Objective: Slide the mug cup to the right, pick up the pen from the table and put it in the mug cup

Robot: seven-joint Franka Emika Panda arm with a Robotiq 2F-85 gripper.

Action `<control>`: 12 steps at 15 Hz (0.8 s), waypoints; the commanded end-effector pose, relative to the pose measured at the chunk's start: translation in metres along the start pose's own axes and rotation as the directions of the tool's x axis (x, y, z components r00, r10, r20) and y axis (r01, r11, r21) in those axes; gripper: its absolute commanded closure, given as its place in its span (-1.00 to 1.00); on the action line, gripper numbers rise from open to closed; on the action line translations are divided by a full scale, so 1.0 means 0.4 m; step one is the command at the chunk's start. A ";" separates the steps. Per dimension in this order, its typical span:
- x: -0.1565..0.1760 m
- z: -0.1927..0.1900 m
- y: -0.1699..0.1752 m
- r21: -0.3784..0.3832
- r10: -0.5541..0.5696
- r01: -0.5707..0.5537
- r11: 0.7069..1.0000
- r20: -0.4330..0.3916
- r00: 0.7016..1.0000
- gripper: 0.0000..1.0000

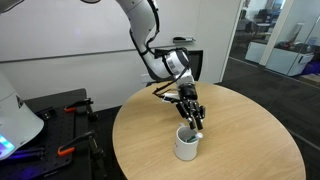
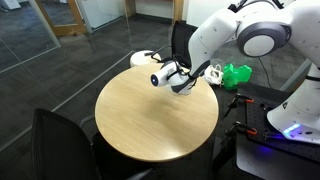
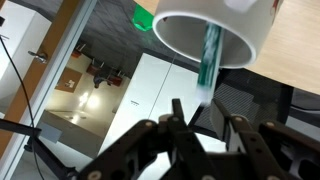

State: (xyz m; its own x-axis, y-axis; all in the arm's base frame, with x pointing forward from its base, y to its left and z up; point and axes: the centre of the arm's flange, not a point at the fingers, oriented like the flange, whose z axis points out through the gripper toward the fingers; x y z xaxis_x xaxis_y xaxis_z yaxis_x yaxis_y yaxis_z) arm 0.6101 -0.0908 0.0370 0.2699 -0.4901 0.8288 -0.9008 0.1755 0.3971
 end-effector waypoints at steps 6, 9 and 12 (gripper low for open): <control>0.028 -0.021 0.033 0.024 0.064 -0.064 0.998 0.001 0.998 -1.00; 0.047 -0.042 0.049 0.044 0.105 -0.104 0.994 -0.009 0.994 -1.00; 0.076 -0.072 0.068 0.071 0.155 -0.153 0.986 -0.016 0.988 -1.00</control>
State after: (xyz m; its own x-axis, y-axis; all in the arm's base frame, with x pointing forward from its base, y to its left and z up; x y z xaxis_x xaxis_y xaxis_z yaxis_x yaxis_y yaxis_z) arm 0.6176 -0.0840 0.0554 0.1809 -0.4584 0.8702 -0.9347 0.1952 0.2971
